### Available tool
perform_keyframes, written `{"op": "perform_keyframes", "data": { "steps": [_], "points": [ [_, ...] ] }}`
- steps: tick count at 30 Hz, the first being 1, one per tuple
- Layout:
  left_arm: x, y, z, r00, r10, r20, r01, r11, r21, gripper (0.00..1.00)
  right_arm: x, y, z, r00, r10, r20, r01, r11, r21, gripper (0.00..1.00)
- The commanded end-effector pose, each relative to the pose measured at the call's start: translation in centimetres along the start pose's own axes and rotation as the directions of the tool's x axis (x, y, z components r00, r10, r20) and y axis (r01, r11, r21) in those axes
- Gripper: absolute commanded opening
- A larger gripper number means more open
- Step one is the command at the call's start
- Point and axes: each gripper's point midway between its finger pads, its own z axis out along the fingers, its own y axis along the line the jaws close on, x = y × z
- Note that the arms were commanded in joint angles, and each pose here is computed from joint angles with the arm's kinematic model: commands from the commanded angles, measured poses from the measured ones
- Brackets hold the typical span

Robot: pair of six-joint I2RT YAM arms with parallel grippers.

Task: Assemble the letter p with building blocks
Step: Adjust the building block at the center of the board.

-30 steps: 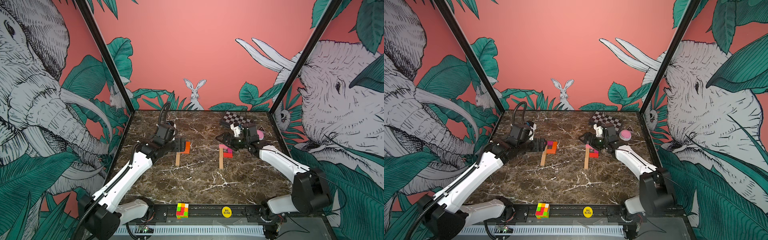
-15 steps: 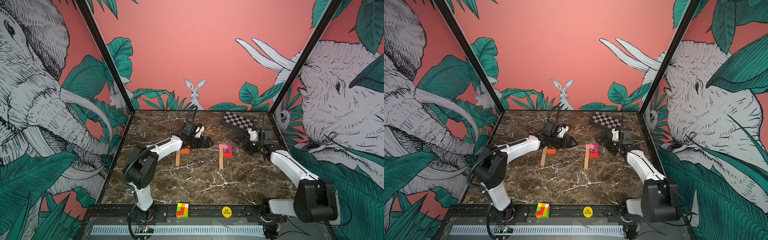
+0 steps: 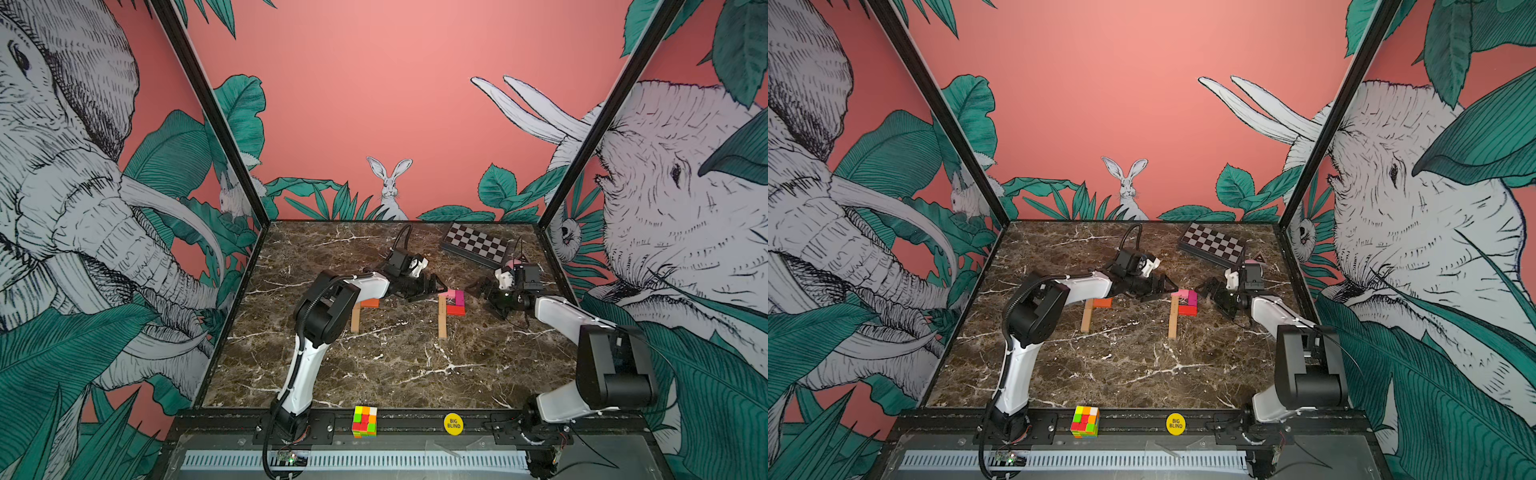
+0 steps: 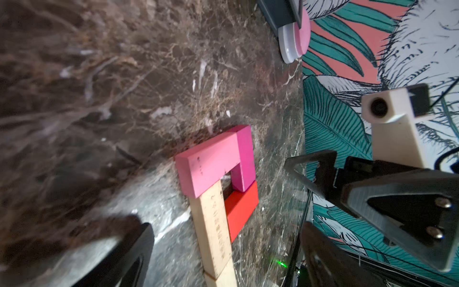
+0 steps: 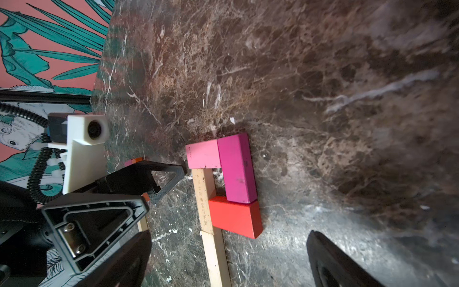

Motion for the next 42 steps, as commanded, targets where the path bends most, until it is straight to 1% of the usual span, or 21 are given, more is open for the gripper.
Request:
{"op": "perform_keyframes", "data": {
  "steps": [1, 5, 11, 14, 23, 38, 42],
  "points": [
    [-0.8, -2.0, 0.5, 1.0, 0.014, 0.003, -0.014, 0.998, 0.069, 0.94, -0.5, 0.0, 0.5, 1.0, -0.024, 0.008, 0.024, 0.999, -0.022, 0.98],
    [-0.2, -1.9, 1.5, 1.0, 0.006, -0.022, -0.004, 0.997, 0.071, 0.94, -0.6, -0.5, 1.0, 1.0, -0.015, -0.001, 0.015, 1.0, -0.022, 0.98],
    [0.1, -1.7, 1.8, 1.0, 0.004, -0.031, -0.002, 0.998, 0.066, 0.94, -0.7, -0.6, 1.5, 1.0, -0.015, -0.002, 0.015, 0.999, -0.034, 0.98],
    [0.2, -1.6, 2.0, 0.999, 0.0, -0.035, 0.002, 0.998, 0.069, 0.94, -0.5, -1.3, 2.2, 1.0, 0.001, -0.02, -0.001, 1.0, -0.023, 0.98],
    [0.2, -1.5, 2.5, 0.999, -0.006, -0.044, 0.009, 0.997, 0.071, 0.94, -0.8, -1.4, 2.4, 1.0, 0.003, -0.017, -0.003, 1.0, -0.022, 0.98],
    [0.5, -1.0, 2.6, 0.999, -0.026, -0.048, 0.029, 0.998, 0.061, 0.93, -0.7, -1.8, 2.5, 1.0, 0.006, -0.021, -0.007, 1.0, -0.018, 0.98],
    [0.4, -1.2, 2.2, 0.999, -0.023, -0.034, 0.025, 0.998, 0.056, 0.93, -0.7, -1.8, 2.8, 1.0, 0.007, -0.027, -0.008, 1.0, -0.026, 0.98]
  ]
}}
